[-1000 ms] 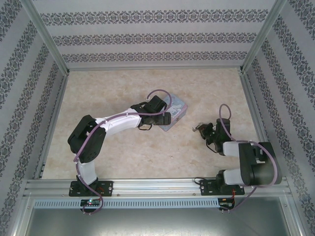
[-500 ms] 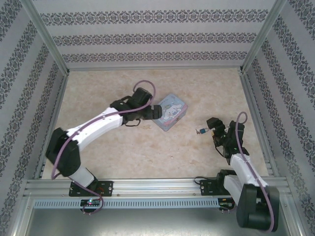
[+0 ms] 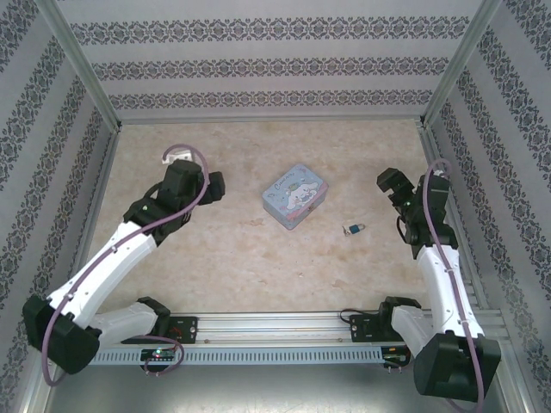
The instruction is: Unlock the padlock with the key
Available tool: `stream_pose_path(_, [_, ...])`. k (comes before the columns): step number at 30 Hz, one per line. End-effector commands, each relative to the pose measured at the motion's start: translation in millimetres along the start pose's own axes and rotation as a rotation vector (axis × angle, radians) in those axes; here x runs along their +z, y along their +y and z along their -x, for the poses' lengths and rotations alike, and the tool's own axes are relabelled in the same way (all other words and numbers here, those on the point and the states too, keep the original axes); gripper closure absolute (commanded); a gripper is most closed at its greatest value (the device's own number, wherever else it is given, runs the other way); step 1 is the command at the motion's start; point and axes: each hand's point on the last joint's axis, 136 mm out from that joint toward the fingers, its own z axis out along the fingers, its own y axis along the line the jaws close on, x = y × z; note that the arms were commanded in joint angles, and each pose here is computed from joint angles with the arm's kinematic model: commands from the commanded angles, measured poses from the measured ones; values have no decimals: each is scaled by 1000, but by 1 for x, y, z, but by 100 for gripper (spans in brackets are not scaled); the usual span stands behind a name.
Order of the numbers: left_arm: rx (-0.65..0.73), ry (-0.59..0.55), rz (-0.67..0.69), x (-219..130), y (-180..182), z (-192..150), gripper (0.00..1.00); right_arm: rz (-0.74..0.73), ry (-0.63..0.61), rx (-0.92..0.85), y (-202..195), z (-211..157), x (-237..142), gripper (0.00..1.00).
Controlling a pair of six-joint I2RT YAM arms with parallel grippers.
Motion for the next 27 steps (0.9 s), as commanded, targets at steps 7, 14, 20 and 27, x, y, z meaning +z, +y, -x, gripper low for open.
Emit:
stream_pose_path(7, [145, -293, 222, 6, 61, 23, 0, -188, -281, -595, 8, 20, 15, 2])
stream_pose_path(14, [123, -318, 260, 38, 97, 5, 0, -128, -292, -678, 6, -4, 50, 2])
stream_pose_path(20, [127, -276, 274, 81, 114, -22, 0, -91, -269, -727, -5, -28, 74, 2])
stream_pose_path(27, [139, -260, 248, 113, 124, -51, 1, 38, -296, -756, -7, -48, 87, 2])
